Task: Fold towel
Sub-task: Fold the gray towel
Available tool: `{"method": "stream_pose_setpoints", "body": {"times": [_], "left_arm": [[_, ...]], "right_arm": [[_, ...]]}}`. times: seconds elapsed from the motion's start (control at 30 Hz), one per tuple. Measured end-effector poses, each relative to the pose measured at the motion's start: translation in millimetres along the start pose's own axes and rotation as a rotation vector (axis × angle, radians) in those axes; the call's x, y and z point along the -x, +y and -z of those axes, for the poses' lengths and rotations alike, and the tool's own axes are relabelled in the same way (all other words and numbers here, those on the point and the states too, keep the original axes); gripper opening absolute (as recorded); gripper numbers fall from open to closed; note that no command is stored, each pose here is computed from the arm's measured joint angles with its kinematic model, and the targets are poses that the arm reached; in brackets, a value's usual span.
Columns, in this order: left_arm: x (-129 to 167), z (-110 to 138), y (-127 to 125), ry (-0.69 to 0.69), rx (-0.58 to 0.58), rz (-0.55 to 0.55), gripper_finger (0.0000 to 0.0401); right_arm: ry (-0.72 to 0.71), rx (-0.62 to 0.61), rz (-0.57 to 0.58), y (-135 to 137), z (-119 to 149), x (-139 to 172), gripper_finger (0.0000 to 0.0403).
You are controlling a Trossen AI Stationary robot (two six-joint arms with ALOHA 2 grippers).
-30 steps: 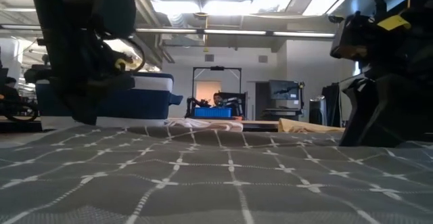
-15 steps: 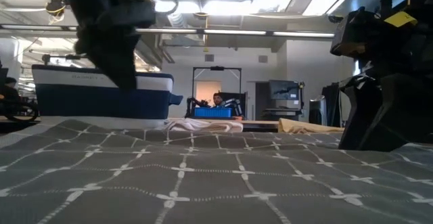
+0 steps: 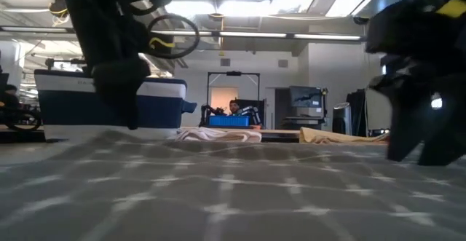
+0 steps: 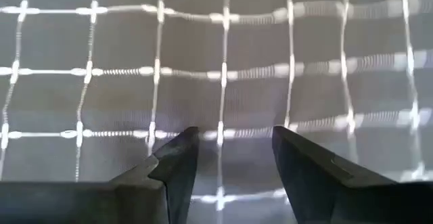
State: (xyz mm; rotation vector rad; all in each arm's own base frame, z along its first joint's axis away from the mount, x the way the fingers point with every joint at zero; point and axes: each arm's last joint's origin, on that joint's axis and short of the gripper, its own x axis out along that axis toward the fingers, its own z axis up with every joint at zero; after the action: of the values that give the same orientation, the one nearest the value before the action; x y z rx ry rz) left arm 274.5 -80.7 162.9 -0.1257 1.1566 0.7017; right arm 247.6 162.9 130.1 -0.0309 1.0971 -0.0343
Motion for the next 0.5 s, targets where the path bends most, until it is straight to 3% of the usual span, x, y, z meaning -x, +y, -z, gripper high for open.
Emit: {"method": "stream_pose_setpoints", "body": {"times": [0.13, 0.23, 0.33, 0.5], "left_arm": [[1, 4, 3, 0.029, 0.015, -0.035, 0.0125], [2, 7, 5, 0.044, 0.029, -0.054, 0.0125], [2, 9, 3, 0.029, 0.028, -0.059, 0.0125], [-1, 16, 3, 0.031, 0.022, -0.062, 0.0125]], "right_arm": [[-0.193, 0.057, 0.109, 0, -30, 23, 0.0193], [-0.277, 0.137, 0.224, -15, -47, 18, 0.0193], [-0.347, 0.093, 0.181, -43, -72, 10, 0.0193], [-0.327, -0.019, 0.098, -102, -92, -11, 0.0193]]}}
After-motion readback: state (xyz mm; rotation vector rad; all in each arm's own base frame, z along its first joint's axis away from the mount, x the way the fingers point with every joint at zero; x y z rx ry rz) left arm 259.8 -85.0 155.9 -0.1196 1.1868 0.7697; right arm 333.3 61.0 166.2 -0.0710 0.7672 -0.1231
